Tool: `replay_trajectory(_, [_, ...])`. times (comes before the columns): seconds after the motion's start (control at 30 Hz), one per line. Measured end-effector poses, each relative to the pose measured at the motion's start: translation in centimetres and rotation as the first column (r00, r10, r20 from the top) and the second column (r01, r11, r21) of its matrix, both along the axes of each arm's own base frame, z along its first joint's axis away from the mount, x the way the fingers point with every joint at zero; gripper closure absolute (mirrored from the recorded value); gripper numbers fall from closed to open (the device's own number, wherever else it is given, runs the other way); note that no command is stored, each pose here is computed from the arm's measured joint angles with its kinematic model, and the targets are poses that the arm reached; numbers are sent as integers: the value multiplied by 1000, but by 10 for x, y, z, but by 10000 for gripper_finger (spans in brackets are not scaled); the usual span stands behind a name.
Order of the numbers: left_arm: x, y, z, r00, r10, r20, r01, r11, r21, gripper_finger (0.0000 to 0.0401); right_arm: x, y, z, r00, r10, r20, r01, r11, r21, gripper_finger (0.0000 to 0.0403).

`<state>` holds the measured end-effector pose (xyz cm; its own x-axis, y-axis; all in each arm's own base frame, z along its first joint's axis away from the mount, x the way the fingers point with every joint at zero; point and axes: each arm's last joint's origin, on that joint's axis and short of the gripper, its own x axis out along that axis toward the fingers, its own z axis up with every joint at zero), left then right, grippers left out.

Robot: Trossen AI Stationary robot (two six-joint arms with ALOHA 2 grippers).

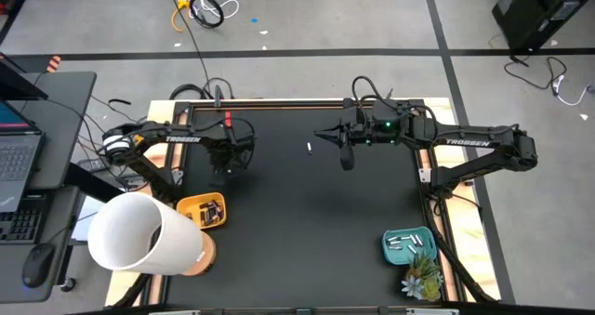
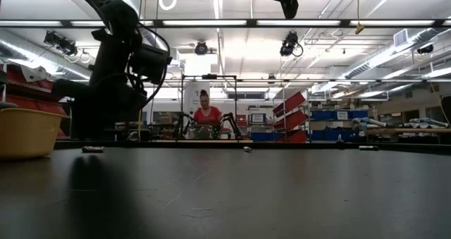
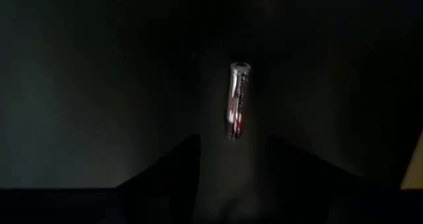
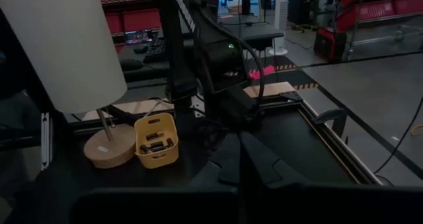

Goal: Sort batteries
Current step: Put the silver battery into the green bin

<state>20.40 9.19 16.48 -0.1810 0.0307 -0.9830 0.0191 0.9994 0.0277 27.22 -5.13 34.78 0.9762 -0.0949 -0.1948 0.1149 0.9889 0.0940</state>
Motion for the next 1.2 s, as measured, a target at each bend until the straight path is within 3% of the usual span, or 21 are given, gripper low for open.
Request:
replay_trajectory(0.33, [4, 1, -11, 996, 2, 90, -3, 1000, 17, 213, 0, 0, 0, 1000, -2, 1, 2, 1000, 10, 403])
replay_trajectory(0.63, [5, 1, -27, 1000, 3, 30, -3, 1000, -11, 216, 0, 0, 0, 1000, -16, 3, 16, 999, 29, 403])
replay_trajectory(0.77, [7, 2, -28, 999, 0, 38, -1, 1000, 9, 255, 0, -1, 0, 1000, -25, 3, 25, 999, 29, 403])
replay_trajectory(0.93, [7, 3, -29, 999, -1, 38, 0, 1000, 18, 364, 0, -1, 0, 1000, -29, 4, 29, 999, 32, 403])
replay_trajectory(1.2, [8, 4, -29, 999, 6, 33, -8, 999, 48, 370, 0, -1, 0, 999, -37, 4, 37, 999, 29, 403])
